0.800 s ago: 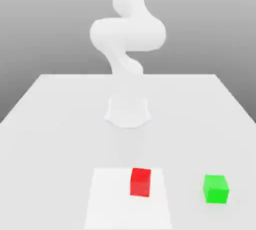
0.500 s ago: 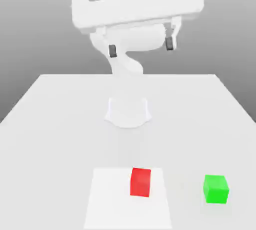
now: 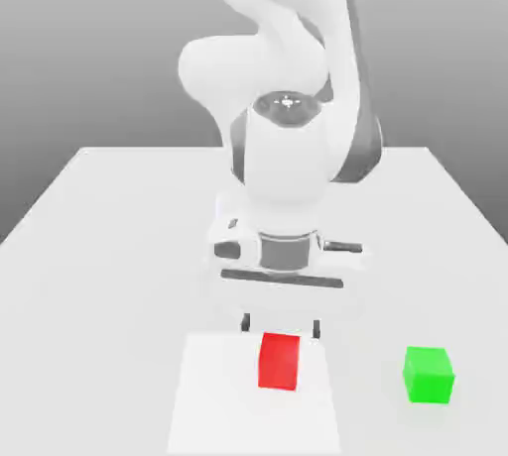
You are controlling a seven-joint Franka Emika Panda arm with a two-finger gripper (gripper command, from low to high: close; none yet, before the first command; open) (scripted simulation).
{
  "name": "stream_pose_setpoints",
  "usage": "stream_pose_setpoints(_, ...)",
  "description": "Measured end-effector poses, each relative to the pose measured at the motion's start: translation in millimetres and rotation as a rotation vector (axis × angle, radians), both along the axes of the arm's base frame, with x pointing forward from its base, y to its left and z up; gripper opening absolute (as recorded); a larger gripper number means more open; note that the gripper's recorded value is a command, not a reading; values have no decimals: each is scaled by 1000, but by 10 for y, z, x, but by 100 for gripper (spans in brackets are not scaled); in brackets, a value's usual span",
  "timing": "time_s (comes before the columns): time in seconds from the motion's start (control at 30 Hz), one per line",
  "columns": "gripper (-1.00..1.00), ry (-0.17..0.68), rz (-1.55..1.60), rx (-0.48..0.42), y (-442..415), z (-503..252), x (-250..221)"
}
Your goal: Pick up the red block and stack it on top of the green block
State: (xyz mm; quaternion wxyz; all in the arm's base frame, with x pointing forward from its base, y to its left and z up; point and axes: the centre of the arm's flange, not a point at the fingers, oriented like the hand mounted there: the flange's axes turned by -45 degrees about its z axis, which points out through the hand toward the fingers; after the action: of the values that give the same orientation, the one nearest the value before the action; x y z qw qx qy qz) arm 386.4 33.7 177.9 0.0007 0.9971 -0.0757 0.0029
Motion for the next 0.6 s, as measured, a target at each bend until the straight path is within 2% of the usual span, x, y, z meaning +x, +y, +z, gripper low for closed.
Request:
stream_pose_setpoints(0.1, 0, 3, -2, 1, -1, -255, -20)
stream_pose_setpoints(0.13, -100, 5, -2, 1, -1, -317, -30)
stream_pose_setpoints(0.37, -100, 4, -2, 1, 0, -319, -29)
stream_pose_setpoints(0.6, -100, 2, -1, 0, 2, 195, -17)
